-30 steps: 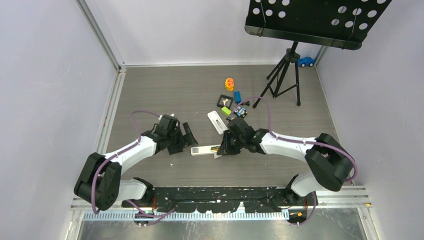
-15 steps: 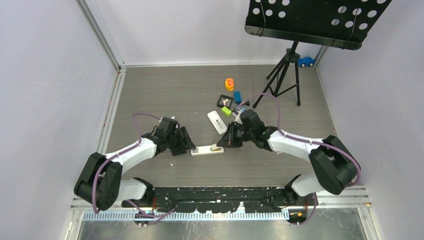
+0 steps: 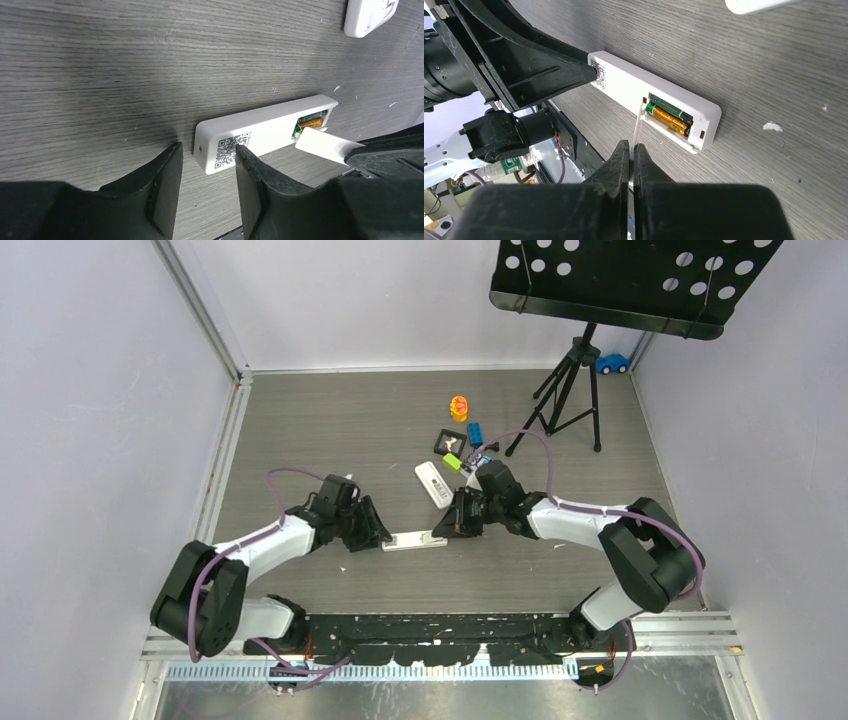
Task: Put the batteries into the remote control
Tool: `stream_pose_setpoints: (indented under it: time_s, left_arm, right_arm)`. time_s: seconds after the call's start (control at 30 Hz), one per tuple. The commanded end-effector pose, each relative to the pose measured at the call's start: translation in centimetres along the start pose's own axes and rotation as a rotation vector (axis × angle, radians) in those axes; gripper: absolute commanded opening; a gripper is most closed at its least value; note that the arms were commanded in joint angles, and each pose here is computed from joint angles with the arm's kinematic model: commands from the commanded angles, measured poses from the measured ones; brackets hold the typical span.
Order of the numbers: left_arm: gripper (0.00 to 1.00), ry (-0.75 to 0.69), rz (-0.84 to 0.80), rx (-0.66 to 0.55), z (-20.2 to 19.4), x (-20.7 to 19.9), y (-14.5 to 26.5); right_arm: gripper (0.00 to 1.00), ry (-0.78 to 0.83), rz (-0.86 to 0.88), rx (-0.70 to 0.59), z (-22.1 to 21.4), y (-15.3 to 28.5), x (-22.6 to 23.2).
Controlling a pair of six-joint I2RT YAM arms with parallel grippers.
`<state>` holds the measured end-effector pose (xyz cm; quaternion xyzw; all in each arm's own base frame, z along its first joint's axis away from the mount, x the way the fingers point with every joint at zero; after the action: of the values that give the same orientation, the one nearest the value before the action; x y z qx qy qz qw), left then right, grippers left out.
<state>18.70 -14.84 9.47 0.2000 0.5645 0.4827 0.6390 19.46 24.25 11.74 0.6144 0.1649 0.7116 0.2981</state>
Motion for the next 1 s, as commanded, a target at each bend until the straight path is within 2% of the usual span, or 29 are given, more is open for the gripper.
stream_pose_setpoints:
  time_s: [0.0, 0.3, 0.73, 0.97]
  left_arm:
    - [0.44, -0.012, -0.047, -0.013, 0.5, -0.6, -0.3]
    - [0.41, -0.015, -0.054, -0.010, 0.6, -0.7, -0.2]
    - [0.36, -0.024, -0.086, 0.011, 0.8, -1.2, -0.4]
    - [0.36, -0.023, -0.090, 0.020, 0.8, -1.3, -0.6]
  right_arm:
    - [0.00, 0.047, 0.064, -0.023, 1.2, -0.4, 1.2]
    - [0.00, 0.061, 0.036, -0.041, 1.5, -1.1, 0.6]
    - [0.01, 0.039, -0.055, 0.073, 0.5, -1.9, -1.4]
    - [0.24, 0.042, -0.117, 0.050, 1.0, -1.7, -1.4]
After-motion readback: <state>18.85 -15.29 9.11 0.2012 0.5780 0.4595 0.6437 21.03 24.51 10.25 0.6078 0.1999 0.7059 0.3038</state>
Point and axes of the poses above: each gripper's point midway between its finger pads, its own y axis back along the fingers, its own x axis along the line the jaws close on, z = x × y, the point moved 8 cm from there along y, back along the fingers, and after that the axes turned 4 degrees about -y, right-handed, at the moved point
